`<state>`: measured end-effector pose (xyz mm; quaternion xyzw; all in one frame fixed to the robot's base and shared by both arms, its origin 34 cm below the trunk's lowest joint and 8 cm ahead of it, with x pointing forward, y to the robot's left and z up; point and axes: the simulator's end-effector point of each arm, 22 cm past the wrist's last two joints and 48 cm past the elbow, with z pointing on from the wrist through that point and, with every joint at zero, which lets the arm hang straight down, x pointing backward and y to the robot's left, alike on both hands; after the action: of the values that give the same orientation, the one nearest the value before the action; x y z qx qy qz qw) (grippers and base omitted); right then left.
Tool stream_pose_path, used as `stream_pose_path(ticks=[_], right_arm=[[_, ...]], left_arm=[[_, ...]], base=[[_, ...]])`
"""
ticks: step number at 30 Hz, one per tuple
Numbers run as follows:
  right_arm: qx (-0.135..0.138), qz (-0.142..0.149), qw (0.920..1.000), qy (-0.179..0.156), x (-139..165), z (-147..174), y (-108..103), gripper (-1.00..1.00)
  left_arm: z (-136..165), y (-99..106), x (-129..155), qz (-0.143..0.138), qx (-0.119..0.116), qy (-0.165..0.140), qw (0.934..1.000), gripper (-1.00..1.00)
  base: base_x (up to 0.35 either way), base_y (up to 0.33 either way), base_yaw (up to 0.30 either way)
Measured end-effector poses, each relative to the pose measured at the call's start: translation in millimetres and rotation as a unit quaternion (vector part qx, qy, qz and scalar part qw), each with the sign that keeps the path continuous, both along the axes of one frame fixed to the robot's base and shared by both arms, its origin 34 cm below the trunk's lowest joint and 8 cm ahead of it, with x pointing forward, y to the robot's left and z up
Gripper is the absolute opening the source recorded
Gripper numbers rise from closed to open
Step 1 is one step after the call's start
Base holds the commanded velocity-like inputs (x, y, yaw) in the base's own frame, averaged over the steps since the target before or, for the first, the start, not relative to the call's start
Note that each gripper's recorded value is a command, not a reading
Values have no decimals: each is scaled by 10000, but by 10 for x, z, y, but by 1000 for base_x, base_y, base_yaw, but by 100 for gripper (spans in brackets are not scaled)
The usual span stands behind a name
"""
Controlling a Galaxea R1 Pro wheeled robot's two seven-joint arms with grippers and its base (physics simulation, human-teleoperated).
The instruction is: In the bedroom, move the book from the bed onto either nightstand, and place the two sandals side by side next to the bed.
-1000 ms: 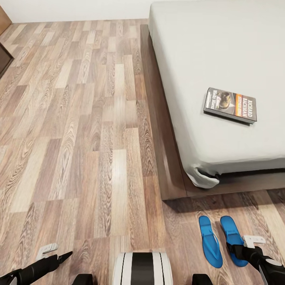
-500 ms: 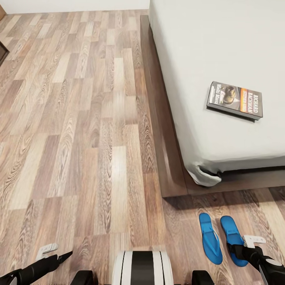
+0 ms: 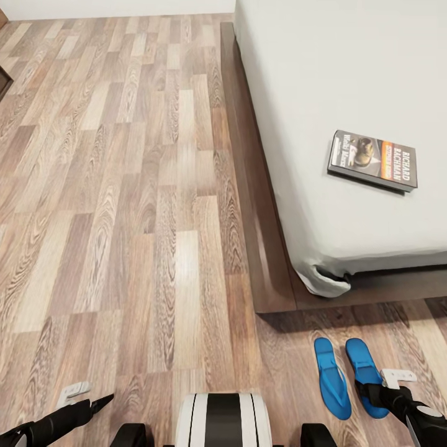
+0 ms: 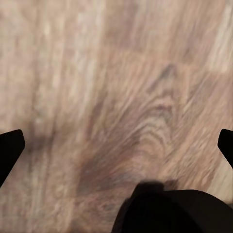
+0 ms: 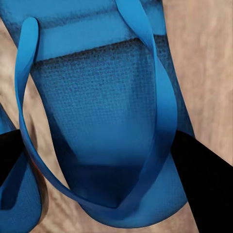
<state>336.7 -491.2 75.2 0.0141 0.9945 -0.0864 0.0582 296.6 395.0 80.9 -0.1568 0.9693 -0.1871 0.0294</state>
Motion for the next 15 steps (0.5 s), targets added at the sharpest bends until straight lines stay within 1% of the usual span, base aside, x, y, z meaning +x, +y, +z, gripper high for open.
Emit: stream_pose_path(ticks=[13, 15], right_arm=[[3, 1, 10000, 0, 0, -1, 1, -100], [2, 2, 10000, 42, -35, -23, 1, -100]], left_arm=[[0, -1, -1, -2, -1, 1, 10000, 100], [-20, -1, -35, -3, -1, 42, 10000, 100]], base=[[2, 1, 0], [0, 0, 0]])
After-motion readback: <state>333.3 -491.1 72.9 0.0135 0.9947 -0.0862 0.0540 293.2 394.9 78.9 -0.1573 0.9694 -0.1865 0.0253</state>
